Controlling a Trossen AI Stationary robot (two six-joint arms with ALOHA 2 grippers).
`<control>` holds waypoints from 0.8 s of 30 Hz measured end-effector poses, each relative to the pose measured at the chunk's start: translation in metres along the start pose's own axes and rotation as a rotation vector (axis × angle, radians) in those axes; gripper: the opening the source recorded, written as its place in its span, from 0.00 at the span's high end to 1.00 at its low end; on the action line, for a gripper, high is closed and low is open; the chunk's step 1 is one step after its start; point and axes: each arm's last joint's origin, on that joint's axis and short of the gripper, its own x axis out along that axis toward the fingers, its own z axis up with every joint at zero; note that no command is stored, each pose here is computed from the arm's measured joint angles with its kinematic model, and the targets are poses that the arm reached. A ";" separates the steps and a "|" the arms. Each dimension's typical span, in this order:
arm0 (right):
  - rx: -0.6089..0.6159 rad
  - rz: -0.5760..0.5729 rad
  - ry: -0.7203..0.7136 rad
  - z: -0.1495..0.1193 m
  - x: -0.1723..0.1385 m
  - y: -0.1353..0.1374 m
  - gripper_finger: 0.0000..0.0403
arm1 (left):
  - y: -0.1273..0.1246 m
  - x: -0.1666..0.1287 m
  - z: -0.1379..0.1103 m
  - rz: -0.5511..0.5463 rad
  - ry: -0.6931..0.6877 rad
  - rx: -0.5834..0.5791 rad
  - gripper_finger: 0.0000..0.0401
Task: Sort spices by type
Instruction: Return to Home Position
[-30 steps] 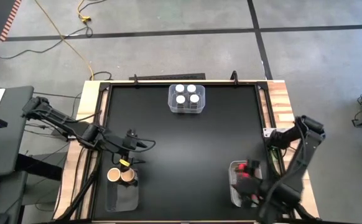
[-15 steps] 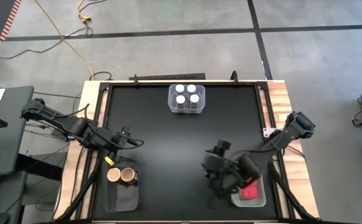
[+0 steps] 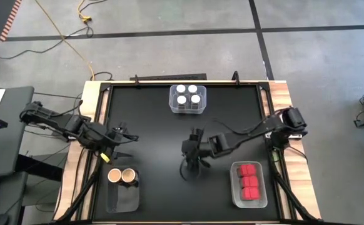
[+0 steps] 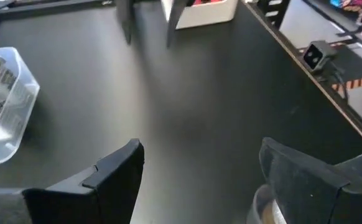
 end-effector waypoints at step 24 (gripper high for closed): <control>0.079 0.143 -0.251 -0.088 -0.031 -0.136 0.29 | 0.044 0.039 -0.051 0.033 -0.313 -0.080 0.24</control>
